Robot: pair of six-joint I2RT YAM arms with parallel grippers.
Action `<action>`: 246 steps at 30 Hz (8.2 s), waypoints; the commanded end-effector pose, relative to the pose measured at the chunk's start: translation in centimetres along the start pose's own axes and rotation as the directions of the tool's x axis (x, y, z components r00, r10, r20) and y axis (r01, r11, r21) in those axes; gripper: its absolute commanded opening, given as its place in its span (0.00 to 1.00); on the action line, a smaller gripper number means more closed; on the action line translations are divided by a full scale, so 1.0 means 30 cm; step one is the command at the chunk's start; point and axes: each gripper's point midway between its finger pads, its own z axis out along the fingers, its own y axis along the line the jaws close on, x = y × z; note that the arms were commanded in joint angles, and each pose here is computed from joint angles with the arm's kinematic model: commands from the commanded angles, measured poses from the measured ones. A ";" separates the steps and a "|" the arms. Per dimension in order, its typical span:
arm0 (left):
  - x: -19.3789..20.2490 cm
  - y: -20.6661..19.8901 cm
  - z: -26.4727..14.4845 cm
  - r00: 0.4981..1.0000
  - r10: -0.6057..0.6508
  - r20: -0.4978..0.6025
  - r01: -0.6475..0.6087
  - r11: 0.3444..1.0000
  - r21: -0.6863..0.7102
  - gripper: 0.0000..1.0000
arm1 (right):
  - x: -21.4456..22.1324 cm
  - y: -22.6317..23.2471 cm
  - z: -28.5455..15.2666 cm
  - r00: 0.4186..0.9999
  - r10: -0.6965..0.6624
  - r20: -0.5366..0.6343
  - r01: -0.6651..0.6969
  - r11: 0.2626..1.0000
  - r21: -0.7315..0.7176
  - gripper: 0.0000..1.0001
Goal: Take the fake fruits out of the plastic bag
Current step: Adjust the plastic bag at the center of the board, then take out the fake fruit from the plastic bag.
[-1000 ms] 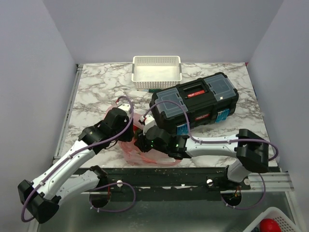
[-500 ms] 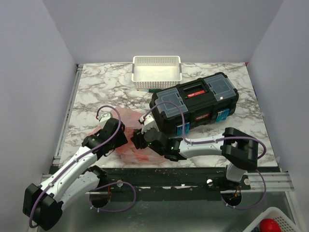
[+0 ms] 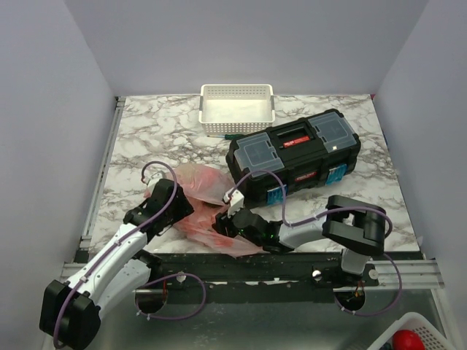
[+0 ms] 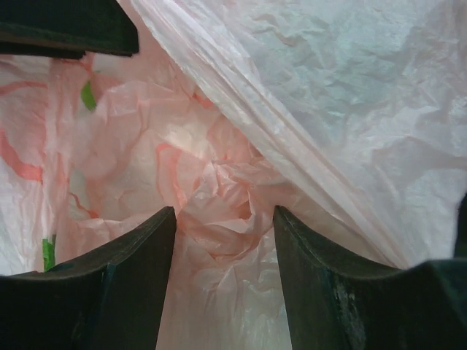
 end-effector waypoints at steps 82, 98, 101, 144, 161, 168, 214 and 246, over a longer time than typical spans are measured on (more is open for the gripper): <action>-0.046 -0.152 -0.110 0.991 0.118 0.064 -0.132 0.949 0.288 0.70 | -0.122 -0.036 0.181 0.993 0.068 -0.092 -0.066 0.997 0.034 0.74; 0.005 -0.298 -0.204 0.967 0.247 0.068 -0.241 0.791 0.562 0.77 | -0.301 -0.022 0.048 0.999 0.034 -0.025 -0.033 0.999 0.019 0.82; -0.022 -0.320 -0.292 0.950 0.276 0.147 -0.307 0.732 0.608 0.87 | -0.328 -0.019 0.018 0.999 0.033 -0.009 -0.033 0.999 0.011 0.82; -0.359 -0.209 -0.309 0.847 0.419 0.326 -0.474 0.873 0.112 0.20 | -0.272 -0.127 0.067 0.999 0.016 -0.051 0.001 0.947 0.321 0.79; -0.389 -0.135 -0.538 0.756 0.358 0.548 -0.504 0.853 0.139 0.00 | -0.340 -0.026 0.152 0.997 -0.065 -0.038 0.072 0.964 0.255 0.83; -0.322 -0.185 -0.421 0.782 0.440 0.441 -0.560 0.807 0.188 0.00 | -0.329 -0.028 0.173 0.996 -0.078 -0.039 0.085 0.963 0.255 0.86; -0.307 -0.203 -0.387 0.778 0.464 0.424 -0.584 0.782 0.216 0.00 | -0.245 -0.144 0.307 0.975 -0.177 -0.135 0.213 0.916 0.341 0.85; -0.304 -0.207 -0.384 0.779 0.467 0.418 -0.586 0.779 0.222 0.00 | -0.293 -0.141 0.347 0.984 -0.135 -0.118 0.166 0.937 0.307 0.82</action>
